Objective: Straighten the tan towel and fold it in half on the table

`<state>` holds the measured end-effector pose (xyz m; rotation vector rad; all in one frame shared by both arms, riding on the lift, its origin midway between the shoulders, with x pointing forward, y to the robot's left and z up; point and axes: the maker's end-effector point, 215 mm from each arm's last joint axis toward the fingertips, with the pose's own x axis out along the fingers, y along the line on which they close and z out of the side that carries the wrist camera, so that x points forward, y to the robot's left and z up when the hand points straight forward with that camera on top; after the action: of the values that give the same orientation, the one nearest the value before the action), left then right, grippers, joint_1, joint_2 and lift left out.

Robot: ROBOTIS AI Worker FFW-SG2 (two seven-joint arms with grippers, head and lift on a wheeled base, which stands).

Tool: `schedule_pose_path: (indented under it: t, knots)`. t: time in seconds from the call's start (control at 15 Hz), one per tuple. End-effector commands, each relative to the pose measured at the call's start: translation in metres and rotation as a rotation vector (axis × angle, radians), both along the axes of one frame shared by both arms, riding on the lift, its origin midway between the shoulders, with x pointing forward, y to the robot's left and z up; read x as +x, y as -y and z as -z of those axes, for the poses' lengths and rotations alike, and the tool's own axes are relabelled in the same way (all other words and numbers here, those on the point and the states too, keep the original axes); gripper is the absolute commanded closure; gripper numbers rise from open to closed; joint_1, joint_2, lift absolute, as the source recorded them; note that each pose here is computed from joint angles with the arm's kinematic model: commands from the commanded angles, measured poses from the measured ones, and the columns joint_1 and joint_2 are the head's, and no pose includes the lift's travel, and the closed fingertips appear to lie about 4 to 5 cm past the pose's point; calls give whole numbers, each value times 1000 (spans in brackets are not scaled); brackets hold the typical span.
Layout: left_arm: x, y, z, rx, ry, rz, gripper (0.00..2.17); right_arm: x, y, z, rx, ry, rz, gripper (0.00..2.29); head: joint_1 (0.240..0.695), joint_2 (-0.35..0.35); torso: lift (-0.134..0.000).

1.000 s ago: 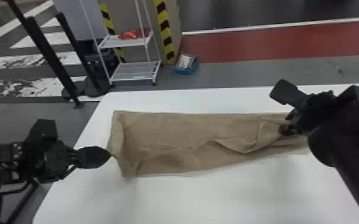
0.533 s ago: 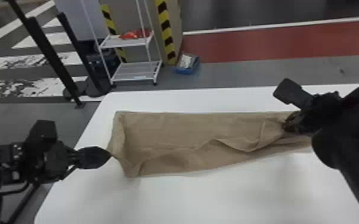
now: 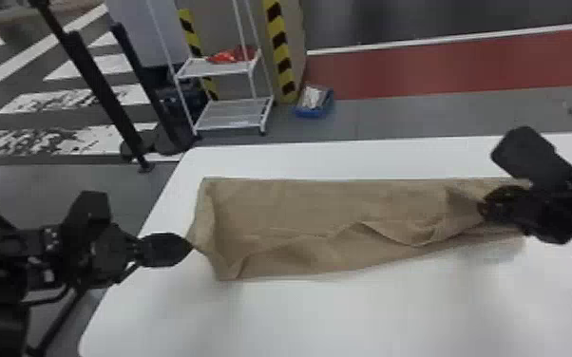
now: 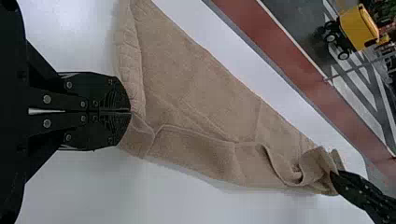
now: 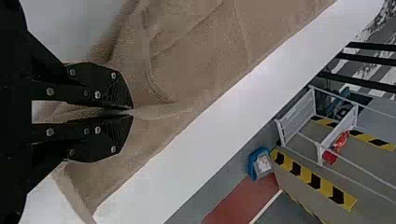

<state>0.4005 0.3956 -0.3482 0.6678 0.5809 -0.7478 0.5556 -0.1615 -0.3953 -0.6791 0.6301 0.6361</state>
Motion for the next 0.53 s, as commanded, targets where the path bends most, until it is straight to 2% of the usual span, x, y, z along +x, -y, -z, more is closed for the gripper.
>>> schedule_pose_path:
  t: [0.0,0.2,0.4,0.47]
  knots:
    - [3,0,0,1,3,0,1639,-36,60,12,-58,-8,45,1001,695,282,-123]
    - [6,7,1,-4,5,7,1639,-62,113,17,-65,-14,109,1001,695,210,-123]
    - [8,14,3,-8,5,14,1639,-84,144,16,-74,-13,128,998,695,140,-123]
    - [8,14,3,-9,5,14,1639,-94,152,17,-85,-25,119,913,695,124,-123]
